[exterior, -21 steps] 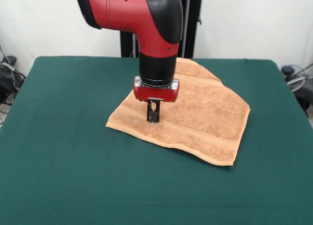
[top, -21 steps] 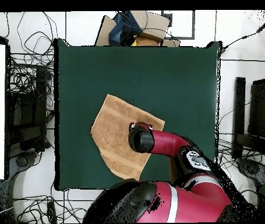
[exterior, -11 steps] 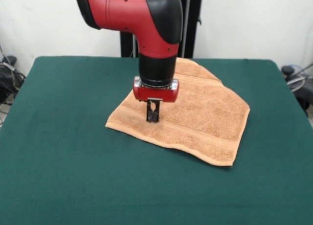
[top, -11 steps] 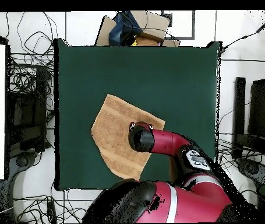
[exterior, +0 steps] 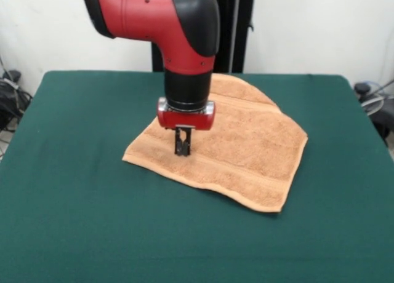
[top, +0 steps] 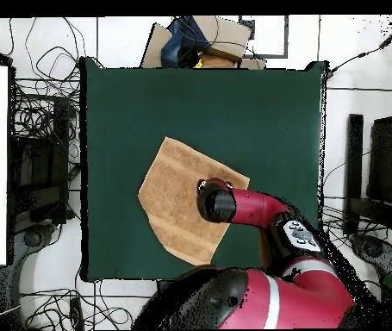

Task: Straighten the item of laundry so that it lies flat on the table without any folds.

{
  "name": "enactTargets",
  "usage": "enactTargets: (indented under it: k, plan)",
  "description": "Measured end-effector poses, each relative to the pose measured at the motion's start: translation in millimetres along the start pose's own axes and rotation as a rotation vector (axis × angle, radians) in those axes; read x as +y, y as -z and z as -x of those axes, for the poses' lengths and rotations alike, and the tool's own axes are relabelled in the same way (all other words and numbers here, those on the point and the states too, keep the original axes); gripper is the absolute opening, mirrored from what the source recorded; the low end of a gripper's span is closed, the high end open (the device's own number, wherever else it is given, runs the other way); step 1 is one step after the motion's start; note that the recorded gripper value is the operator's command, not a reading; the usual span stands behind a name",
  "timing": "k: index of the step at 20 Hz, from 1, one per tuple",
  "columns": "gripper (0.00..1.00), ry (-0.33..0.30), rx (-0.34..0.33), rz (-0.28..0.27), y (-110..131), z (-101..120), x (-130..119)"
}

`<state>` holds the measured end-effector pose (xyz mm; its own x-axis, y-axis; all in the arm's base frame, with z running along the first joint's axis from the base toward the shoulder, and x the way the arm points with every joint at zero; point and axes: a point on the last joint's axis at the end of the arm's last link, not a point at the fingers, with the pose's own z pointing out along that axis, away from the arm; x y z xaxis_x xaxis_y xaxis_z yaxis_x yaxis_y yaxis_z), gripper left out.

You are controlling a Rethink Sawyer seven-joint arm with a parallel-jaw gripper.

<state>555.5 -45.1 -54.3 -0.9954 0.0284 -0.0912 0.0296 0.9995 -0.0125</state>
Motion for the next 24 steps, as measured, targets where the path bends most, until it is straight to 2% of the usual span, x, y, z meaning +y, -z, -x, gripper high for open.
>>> enactTargets:
  k: [10,24]
  plan:
    - [0.00,-0.041,-0.003,0.023,-2.4,15.3,-44.5]
    - [0.00,-0.025,0.014,0.024,-3.1,22.9,-56.3]
